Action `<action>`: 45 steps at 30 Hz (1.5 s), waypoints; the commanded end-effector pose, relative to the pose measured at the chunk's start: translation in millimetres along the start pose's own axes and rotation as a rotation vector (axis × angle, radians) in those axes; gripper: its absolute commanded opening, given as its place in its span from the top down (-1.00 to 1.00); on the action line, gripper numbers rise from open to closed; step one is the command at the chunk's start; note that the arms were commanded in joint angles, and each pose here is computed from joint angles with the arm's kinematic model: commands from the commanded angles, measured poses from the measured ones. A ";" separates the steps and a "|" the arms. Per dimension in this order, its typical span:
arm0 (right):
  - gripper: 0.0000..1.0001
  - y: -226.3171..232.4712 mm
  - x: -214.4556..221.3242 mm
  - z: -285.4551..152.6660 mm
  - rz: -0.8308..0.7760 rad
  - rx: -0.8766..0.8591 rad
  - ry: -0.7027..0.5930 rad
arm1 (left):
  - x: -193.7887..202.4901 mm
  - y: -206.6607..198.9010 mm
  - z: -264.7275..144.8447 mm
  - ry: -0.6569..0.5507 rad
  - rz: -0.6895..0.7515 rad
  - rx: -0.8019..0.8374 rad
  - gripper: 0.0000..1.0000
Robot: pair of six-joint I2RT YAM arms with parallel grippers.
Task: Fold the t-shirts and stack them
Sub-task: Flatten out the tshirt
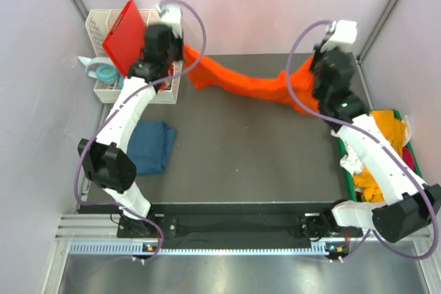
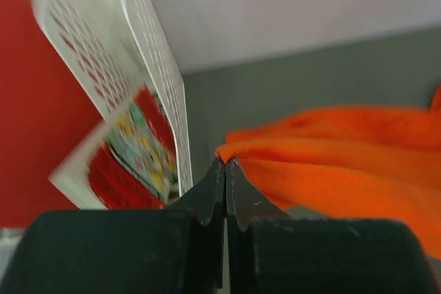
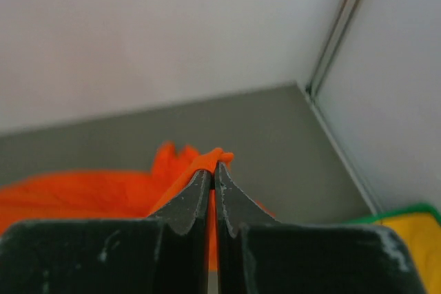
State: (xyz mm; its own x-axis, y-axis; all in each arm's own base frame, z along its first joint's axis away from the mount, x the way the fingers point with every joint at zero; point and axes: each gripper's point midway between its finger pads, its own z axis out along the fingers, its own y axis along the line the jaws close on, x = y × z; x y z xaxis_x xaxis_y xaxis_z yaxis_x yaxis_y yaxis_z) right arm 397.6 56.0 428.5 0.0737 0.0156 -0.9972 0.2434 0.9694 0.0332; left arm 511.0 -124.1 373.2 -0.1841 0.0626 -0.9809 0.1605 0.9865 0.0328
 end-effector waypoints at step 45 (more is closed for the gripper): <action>1.00 16.2 -15.2 -56.9 0.022 0.022 0.081 | 59.1 -25.6 -114.1 0.198 0.039 0.203 1.00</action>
State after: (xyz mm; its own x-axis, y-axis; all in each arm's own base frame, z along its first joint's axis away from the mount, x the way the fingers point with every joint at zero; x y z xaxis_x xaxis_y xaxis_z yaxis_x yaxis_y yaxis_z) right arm 310.1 76.3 350.0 -0.1886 0.1018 -0.9768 0.3604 0.9324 0.0276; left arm 334.6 -135.2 266.9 -0.5522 0.1709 -0.8160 0.4244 0.9001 -0.0987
